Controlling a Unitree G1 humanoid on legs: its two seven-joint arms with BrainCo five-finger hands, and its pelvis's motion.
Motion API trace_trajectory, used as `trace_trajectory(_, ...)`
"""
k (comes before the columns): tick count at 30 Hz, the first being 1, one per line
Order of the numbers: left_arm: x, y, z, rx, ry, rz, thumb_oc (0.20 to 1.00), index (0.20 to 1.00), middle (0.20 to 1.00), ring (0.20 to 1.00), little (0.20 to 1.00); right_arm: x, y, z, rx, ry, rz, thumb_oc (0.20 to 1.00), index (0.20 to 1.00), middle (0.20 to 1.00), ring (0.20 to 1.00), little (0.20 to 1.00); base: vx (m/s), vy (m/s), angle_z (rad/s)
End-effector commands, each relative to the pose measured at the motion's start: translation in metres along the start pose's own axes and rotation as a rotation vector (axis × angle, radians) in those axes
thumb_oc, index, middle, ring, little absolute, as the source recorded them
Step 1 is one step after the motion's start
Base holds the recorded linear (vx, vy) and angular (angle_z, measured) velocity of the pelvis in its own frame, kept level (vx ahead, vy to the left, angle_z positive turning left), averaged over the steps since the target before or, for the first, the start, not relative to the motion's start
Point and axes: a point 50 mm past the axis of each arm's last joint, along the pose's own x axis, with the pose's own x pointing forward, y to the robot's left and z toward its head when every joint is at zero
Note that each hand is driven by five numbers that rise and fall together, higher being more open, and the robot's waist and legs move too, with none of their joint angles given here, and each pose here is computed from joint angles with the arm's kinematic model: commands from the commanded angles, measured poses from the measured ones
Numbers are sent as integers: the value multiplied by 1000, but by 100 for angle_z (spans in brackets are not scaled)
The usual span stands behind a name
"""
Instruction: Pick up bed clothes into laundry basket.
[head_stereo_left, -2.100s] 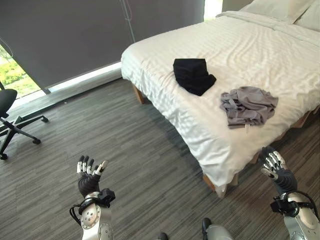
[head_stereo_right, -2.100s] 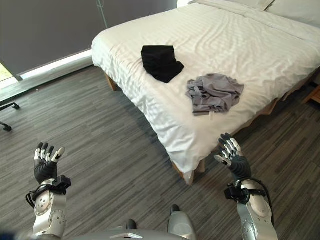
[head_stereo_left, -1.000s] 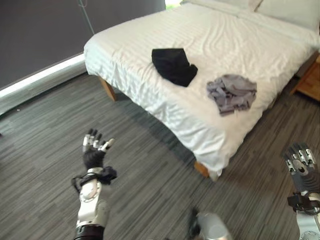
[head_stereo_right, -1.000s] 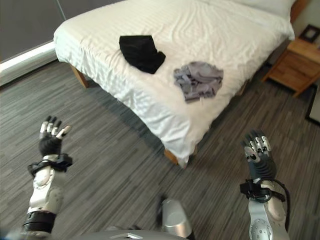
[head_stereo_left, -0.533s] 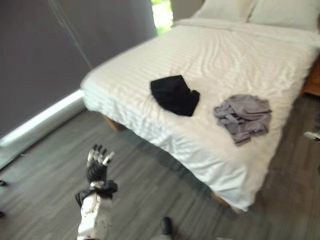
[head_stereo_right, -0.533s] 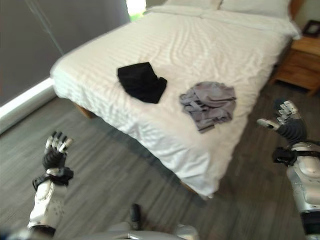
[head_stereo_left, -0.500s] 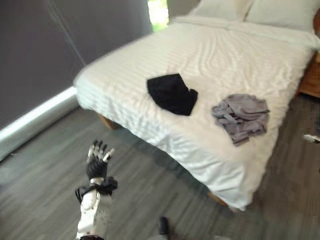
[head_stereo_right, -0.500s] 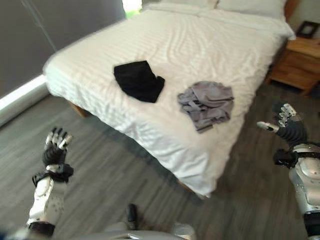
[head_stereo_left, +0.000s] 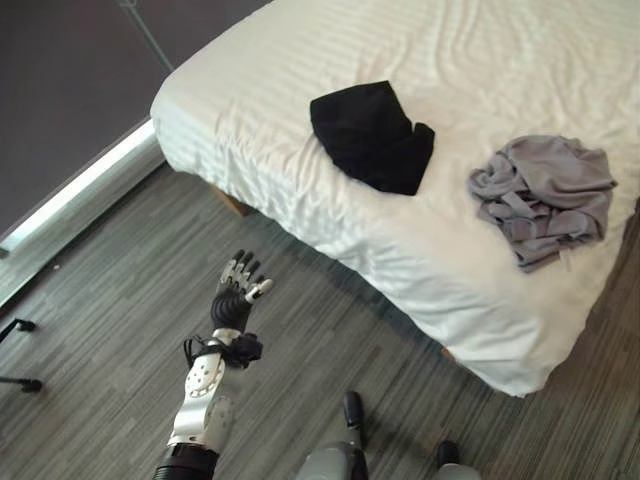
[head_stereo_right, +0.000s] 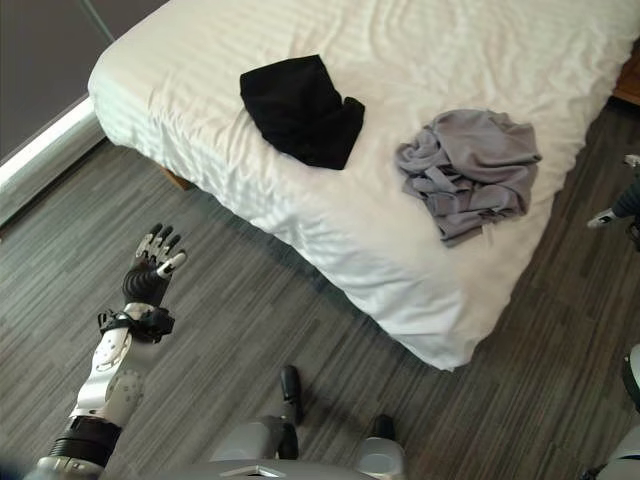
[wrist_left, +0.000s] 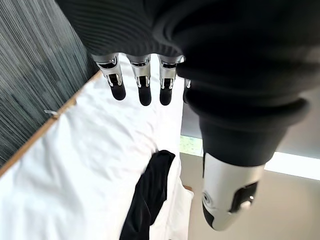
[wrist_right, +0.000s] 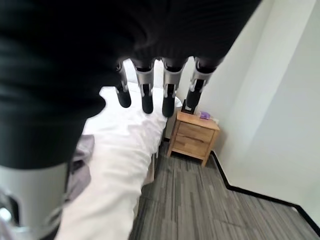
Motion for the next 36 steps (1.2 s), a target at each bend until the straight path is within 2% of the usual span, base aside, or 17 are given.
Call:
trace_trajectory(1,16,3,40,-18,-183,4,1000,1000,1000,1000,1000,4,-51,17,59,-50,-197,1000,1000,1000,1000,1000,-24,12,-5)
trace_trajectory(8,13,4,40,4,-181,20,1000,1000,1000,1000,1000,5,-105,44,201,-90,-347,1000,1000,1000,1000,1000,-5,-7,-3)
trace_trajectory(18,16,-2,50,32,-221,15,1000,1000,1000,1000,1000,8,-117,76,352,-155,-359,1000,1000,1000,1000,1000,-22,-8,-1)
trace_trajectory(23,21,-29,55,9,-269,-57,1000,1000,1000,1000,1000,16,-71,75,406,-95,-224,1000,1000,1000,1000,1000,-50,-14,-11)
trace_trajectory(26,24,-33,54,-25,-277,-52,1000,1000,1000,1000,1000,17,-37,78,438,-78,-129,1000,1000,1000,1000,1000,-2,1,-8)
trace_trajectory(27,24,-33,54,-25,-277,-52,1000,1000,1000,1000,1000,17,-37,78,438,-78,-129,1000,1000,1000,1000,1000,20,34,0)
trace_trajectory(28,26,-35,57,-38,-296,-41,1000,1000,1000,1000,1000,15,-6,81,461,-74,-57,1000,1000,1000,1000,1000,23,40,-8)
trace_trajectory(29,28,-34,58,-45,-305,-25,1000,1000,1000,1000,1000,13,11,82,486,-76,-25,1000,1000,1000,1000,1000,28,46,-8)
trace_trajectory(30,31,-35,60,-49,-316,-19,1000,1000,1000,1000,1000,11,18,85,521,-90,-3,200,200,200,200,200,17,26,-5)
trace_trajectory(32,34,-34,65,-50,-344,0,1000,1000,1000,1000,1000,7,35,87,773,-102,30,200,200,200,200,200,29,11,9)
trace_trajectory(33,35,-34,68,-56,-362,12,1000,1000,1000,1000,1000,4,37,87,1026,-95,-12,200,200,200,200,200,35,10,13)
trace_trajectory(34,35,-34,70,-58,-374,19,1000,1000,1000,1000,1000,0,44,90,1180,-108,-16,200,200,200,200,200,32,7,10)
trace_trajectory(35,35,-36,72,-70,-389,23,1000,1000,1000,1000,1000,-7,52,99,1504,-141,-25,200,200,200,200,200,21,5,3)
trace_trajectory(36,35,-37,72,-65,-385,18,1000,1000,1000,1000,1000,-9,56,97,1509,-133,-22,200,200,200,200,200,20,4,-5)
